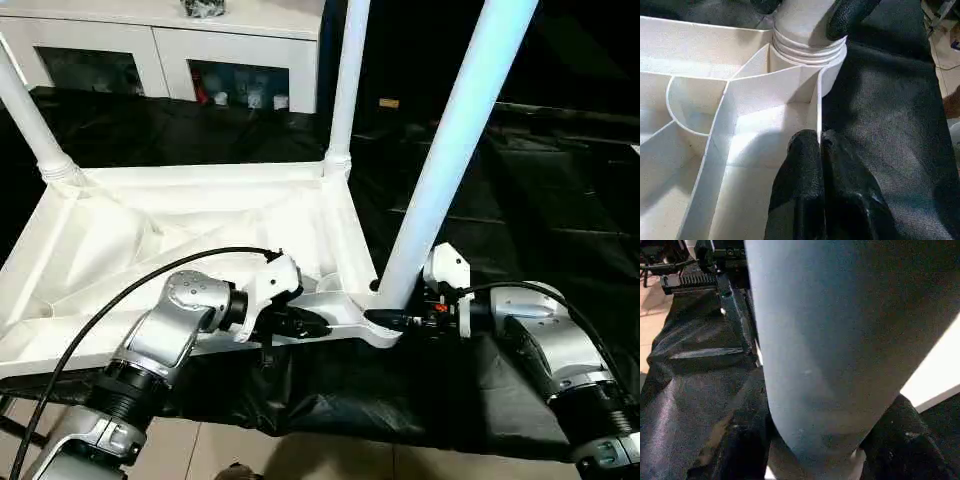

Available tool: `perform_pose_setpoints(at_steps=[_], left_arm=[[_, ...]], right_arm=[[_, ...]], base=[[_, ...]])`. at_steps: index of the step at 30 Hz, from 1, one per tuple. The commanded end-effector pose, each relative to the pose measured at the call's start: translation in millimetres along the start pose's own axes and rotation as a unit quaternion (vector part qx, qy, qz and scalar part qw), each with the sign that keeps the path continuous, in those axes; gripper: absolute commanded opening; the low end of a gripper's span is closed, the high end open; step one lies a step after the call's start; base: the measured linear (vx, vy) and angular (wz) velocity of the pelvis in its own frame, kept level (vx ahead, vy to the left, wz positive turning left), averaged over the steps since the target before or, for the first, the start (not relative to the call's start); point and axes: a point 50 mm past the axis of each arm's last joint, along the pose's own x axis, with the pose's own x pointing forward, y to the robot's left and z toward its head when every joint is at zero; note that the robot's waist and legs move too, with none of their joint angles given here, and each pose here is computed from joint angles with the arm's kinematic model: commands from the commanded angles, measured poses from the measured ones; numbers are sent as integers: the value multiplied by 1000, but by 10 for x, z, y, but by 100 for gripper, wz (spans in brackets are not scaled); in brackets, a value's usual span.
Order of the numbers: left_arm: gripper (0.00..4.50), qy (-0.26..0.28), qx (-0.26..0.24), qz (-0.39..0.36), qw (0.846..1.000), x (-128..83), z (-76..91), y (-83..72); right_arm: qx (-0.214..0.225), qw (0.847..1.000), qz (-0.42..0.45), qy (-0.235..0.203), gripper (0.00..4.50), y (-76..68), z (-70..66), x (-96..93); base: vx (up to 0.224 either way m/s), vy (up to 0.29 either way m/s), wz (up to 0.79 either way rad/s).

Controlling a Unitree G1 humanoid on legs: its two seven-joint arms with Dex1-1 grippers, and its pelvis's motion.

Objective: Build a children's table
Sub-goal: Rotate leg to tighten

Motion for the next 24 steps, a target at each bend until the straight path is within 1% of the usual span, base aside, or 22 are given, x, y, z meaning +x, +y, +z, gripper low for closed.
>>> perform_pose_setpoints(at_steps=[1,7,8,9,11,12,13,16,17,18,19,20,21,22,23,24], left_arm=[[0,-34,31,24,999,38,203,39],[0,-46,23,43,998,75,221,53],[0,-46,21,57,997,95,231,70],[0,-45,20,76,996,121,243,97],[0,-44,19,83,995,132,249,107],[0,-44,16,95,994,153,261,124],[0,-48,7,122,991,215,305,165],[0,-56,-7,157,986,312,379,217],[0,-62,-17,175,982,380,431,244],[0,-63,-18,176,982,386,436,246],[0,-68,-23,198,978,477,507,273],[0,-69,-24,205,976,516,535,279],[0,-69,-23,210,975,556,562,278],[0,-69,-23,210,975,556,562,278],[0,-68,-16,210,975,617,601,266],[0,-68,-15,209,975,621,604,265]], right_arm=[[6,996,84,17,199,234,-76,212],[16,998,68,11,198,247,-117,223],[22,999,30,7,198,199,-125,255],[28,999,-28,6,198,116,-138,307],[29,998,-49,6,198,86,-142,324],[41,996,-82,8,197,38,-156,355],[59,988,-144,10,197,-40,-181,430],[80,974,-210,8,196,-100,-198,550],[97,966,-240,6,196,-116,-199,636],[98,965,-242,6,196,-117,-199,643],[115,954,-277,7,195,-139,-183,757],[117,950,-291,7,195,-147,-165,811],[119,947,-300,7,195,-155,-135,870],[119,947,-300,7,195,-155,-135,870],[127,942,-309,-5,195,-167,-64,978],[127,942,-309,-6,195,-168,-58,986]], base=[[0,0,0],[0,0,0],[0,0,0],[0,0,0],[0,0,0],[0,0,0],[0,0,0],[0,0,0],[0,0,0],[0,0,0],[0,0,0],[0,0,0],[0,0,0],[0,0,0],[0,0,0],[0,0,0]])
